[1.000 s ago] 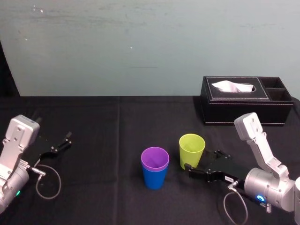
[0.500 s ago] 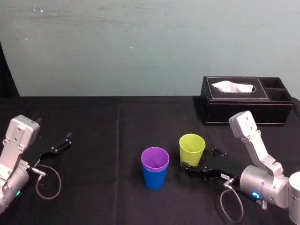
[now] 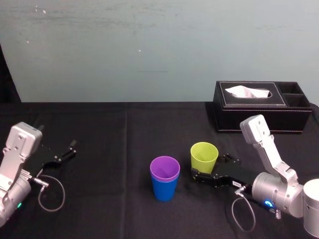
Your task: Stack the three plastic cups sequentially using one hand.
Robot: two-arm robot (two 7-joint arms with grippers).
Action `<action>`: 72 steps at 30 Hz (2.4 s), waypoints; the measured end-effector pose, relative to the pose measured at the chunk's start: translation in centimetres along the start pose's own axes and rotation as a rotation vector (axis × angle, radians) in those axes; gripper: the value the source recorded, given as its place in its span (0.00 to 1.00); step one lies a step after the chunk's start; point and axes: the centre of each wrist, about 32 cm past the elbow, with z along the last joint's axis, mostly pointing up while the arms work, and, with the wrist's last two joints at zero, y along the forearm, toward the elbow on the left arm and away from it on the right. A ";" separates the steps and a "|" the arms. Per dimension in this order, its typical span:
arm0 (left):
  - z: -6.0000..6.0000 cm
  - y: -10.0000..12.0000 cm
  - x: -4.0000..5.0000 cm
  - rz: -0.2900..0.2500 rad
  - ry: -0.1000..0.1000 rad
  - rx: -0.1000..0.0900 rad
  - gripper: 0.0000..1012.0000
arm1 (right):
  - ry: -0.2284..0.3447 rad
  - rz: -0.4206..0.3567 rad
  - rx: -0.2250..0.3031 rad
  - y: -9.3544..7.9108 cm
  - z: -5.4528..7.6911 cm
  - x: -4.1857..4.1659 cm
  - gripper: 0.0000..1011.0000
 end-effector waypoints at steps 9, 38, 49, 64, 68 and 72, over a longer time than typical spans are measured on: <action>0.0 0.0 0.00 0.000 0.000 0.000 0.99 | -0.004 -0.005 -0.004 0.4 0.2 0.07 0.99; 0.0 0.0 0.00 0.000 0.000 0.000 0.99 | -0.002 -0.003 -0.009 1.7 0.2 -0.07 0.99; 0.0 0.0 0.00 0.000 0.000 0.000 0.99 | -0.003 -0.004 -0.008 1.8 0.1 -0.08 0.99; 0.0 0.0 0.00 0.000 0.000 0.000 0.99 | -0.003 -0.005 -0.009 1.8 0.0 -0.07 0.84; 0.0 0.0 0.00 0.000 0.000 0.000 0.99 | -0.003 -0.005 -0.009 1.8 0.1 -0.07 0.75; 0.0 0.0 0.00 0.000 0.000 0.000 0.99 | -0.003 -0.005 -0.009 1.8 0.1 -0.06 0.72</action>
